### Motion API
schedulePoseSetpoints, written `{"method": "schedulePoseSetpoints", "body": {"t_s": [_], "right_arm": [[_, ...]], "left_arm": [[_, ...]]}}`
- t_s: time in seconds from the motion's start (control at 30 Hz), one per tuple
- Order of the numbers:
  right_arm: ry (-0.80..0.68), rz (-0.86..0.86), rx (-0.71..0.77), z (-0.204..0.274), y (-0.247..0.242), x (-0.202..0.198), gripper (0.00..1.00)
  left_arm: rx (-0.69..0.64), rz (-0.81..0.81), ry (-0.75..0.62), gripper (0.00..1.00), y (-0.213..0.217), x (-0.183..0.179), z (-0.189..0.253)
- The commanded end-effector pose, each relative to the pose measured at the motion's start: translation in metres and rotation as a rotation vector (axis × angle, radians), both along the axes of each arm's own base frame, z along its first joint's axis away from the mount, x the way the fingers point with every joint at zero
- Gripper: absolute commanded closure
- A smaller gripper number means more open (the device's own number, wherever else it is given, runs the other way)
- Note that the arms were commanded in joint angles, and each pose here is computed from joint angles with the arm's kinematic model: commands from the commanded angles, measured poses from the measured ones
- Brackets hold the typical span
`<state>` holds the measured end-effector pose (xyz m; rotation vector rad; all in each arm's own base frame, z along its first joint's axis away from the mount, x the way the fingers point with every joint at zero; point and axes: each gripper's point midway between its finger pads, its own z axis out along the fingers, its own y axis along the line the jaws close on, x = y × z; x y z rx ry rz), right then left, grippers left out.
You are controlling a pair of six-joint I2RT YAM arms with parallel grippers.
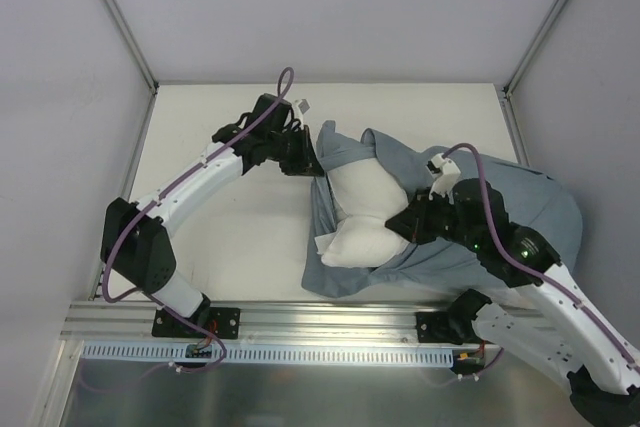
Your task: Remove the pillowcase from the pillow
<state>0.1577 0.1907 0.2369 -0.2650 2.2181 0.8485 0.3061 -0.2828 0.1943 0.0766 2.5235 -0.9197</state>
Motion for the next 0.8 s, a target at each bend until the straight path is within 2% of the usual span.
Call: {"method": "schedulePoseSetpoints", "body": {"t_s": [0.0,0.1,0.5,0.77], "right_arm": [[0.071,0.182,0.042,0.001,-0.01,-0.063,0.99],[0.091,0.21,0.052,-0.004,-0.017,-0.078,0.99],[0.33,0.34,-0.066,-0.069,-0.035,-0.128,0.99],[0.379,0.361,-0.166,-0.079,-0.056,-0.144,0.99]], "left_arm": [[0.025,0.197,-0.078,1.0,0.045,0.06,0.008],[0.003,0.214,-0.047,1.0,0.048,0.076,0.004],[-0.099,0.319,-0.098,1.0,0.054,0.131,0.05],[-0.177,0.478,-0.011,1.0,0.067,0.177,0.04]]}}
